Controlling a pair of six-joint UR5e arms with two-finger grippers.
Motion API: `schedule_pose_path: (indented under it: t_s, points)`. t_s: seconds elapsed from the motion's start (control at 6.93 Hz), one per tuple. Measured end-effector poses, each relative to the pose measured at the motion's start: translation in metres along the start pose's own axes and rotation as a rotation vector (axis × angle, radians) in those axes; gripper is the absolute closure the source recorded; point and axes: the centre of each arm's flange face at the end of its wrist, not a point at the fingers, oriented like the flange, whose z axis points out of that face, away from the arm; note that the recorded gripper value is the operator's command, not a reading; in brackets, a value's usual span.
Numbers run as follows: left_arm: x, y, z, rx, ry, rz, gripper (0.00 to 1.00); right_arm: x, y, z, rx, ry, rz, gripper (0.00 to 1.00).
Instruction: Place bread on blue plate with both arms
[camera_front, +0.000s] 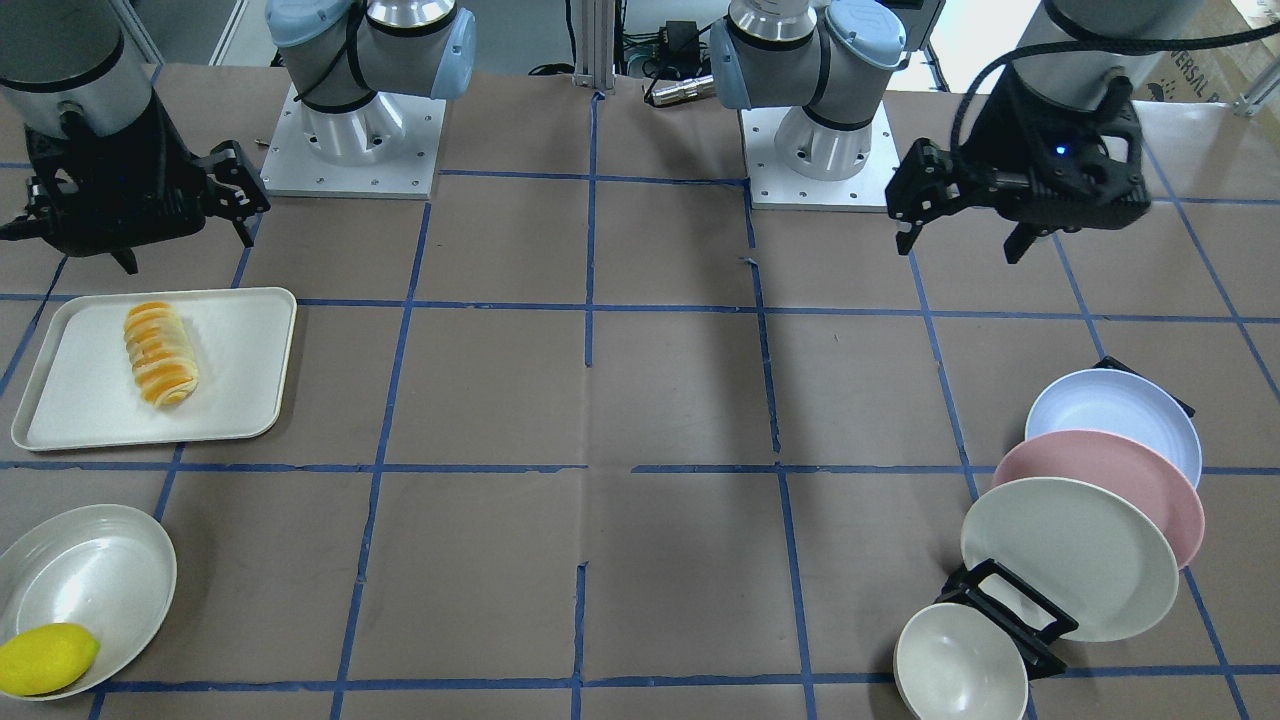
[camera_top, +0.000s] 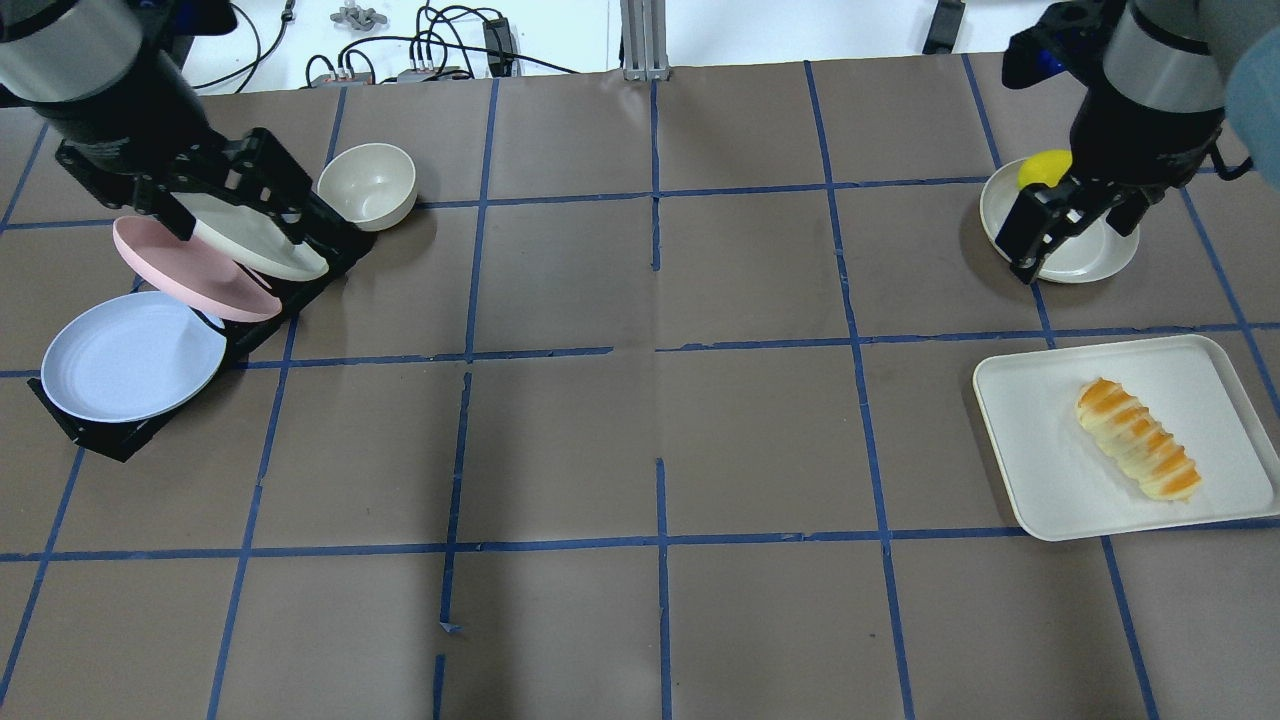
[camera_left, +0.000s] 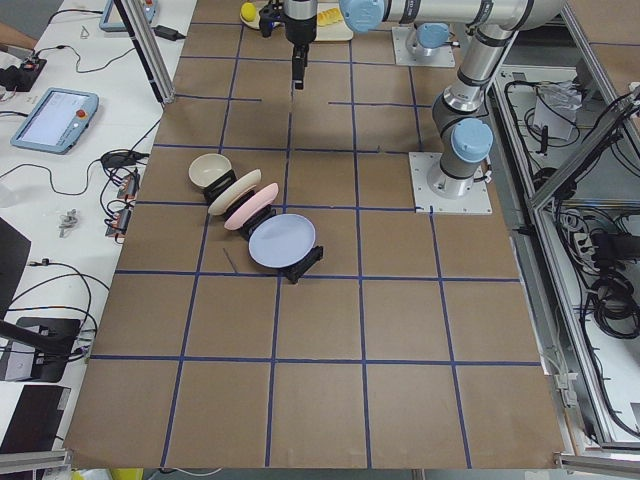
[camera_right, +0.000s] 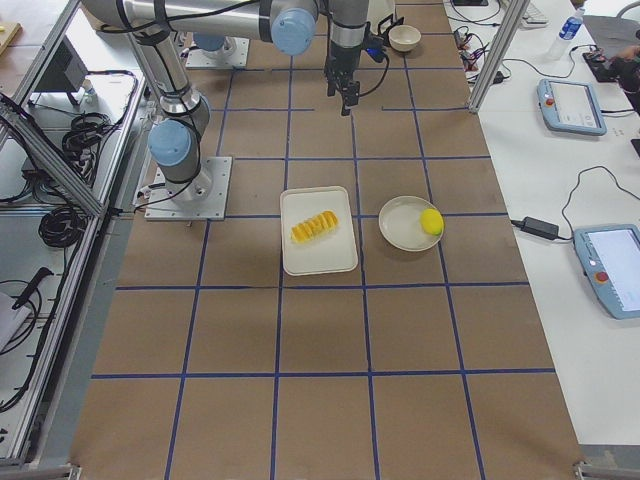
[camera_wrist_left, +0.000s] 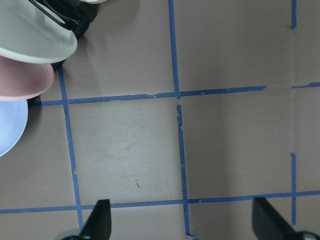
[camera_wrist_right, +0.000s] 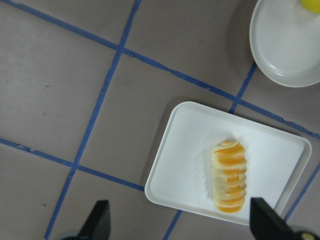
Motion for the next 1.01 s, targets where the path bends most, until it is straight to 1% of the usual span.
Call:
schedule_pose_path:
  t_s: [0.14,0.29,0.43,0.58,0.72,0.87,1.01]
  points:
    - [-0.045,0.001,0.004,-0.019,0.011,-0.004,0.00,0.030,0.016,0.024,-0.010,-0.022,-0.006,0.01]
    - [-0.092,0.005,0.011,-0.042,0.025,0.012,0.00,0.058,0.033,0.055,-0.002,-0.065,0.001,0.01]
    - [-0.142,0.010,0.020,-0.058,0.039,0.047,0.00,0.082,0.051,0.089,0.028,-0.104,0.017,0.01]
    - [-0.196,0.013,0.032,-0.072,0.057,0.071,0.00,0.097,0.070,0.126,0.050,-0.130,0.055,0.01]
    - [-0.247,0.011,0.051,-0.089,0.083,0.078,0.00,0.102,0.089,0.162,0.054,-0.150,0.095,0.01]
    - [-0.296,0.005,0.075,-0.110,0.118,0.083,0.00,0.099,0.102,0.189,0.046,-0.167,0.121,0.01]
    - [-0.350,-0.001,0.106,-0.124,0.158,0.108,0.00,0.094,0.110,0.206,0.030,-0.180,0.129,0.01]
